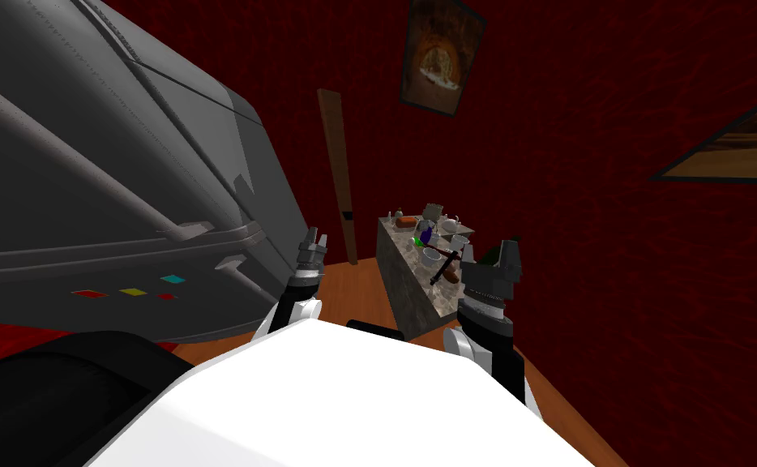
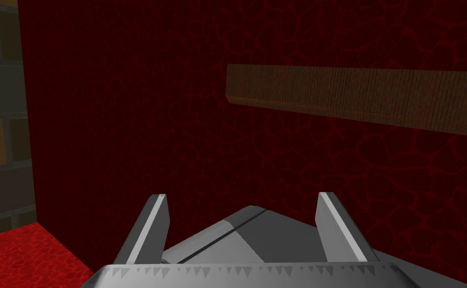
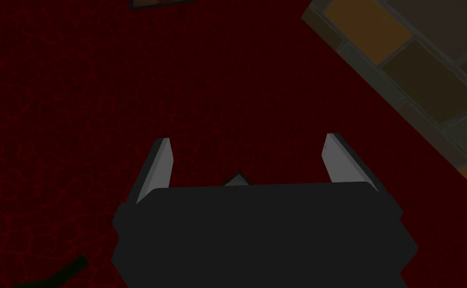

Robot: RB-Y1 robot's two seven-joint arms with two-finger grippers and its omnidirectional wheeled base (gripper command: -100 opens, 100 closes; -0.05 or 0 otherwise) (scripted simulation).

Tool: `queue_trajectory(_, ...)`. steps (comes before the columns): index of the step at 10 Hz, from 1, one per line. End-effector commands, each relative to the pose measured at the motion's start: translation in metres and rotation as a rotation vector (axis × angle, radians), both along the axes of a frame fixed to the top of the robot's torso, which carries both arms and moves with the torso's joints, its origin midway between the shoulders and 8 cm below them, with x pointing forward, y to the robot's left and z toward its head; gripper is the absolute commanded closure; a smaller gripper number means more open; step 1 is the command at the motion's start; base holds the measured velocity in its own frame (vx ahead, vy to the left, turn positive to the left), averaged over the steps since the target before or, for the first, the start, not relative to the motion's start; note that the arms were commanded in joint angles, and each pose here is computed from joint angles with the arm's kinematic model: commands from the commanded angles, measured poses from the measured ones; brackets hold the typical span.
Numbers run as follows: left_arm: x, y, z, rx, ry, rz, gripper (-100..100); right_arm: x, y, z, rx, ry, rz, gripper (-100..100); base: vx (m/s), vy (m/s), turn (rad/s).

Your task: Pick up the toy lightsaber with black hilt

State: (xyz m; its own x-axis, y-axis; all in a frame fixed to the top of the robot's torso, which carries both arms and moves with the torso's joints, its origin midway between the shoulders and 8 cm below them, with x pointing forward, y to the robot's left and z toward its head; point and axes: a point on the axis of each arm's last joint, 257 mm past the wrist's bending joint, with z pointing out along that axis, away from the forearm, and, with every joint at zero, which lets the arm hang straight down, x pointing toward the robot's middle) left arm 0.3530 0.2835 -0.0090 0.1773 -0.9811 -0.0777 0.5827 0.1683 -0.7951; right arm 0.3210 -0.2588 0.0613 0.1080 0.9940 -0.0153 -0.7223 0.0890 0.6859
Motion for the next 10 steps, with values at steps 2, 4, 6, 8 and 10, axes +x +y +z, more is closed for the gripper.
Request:
queue_trajectory(2,0.0,0.0,0.0,0.0,0.0,0.0,0,0.007,0.006,-0.015,-0.08,0.055,0.004,-100,-0.034,0.035,-0.013)
queue_trajectory(4,0.0,0.0,0.0,0.0,0.0,0.0,0,0.017,0.007,-0.04,-0.162,0.132,-0.021,-100,-0.073,0.058,-0.023)
queue_trajectory(6,0.0,0.0,0.0,0.0,0.0,0.0,0,0.023,0.004,-0.059,-0.216,0.191,-0.05,-100,-0.092,0.084,-0.029)
queue_trajectory(8,0.0,0.0,0.0,0.0,0.0,0.0,0,0.029,0.0,-0.081,-0.272,0.253,-0.083,-100,-0.066,0.073,-0.028)
queue_trajectory(10,0.0,0.0,0.0,0.0,0.0,0.0,0,0.037,-0.008,-0.114,-0.355,0.344,-0.133,-100,-0.059,0.078,-0.047)
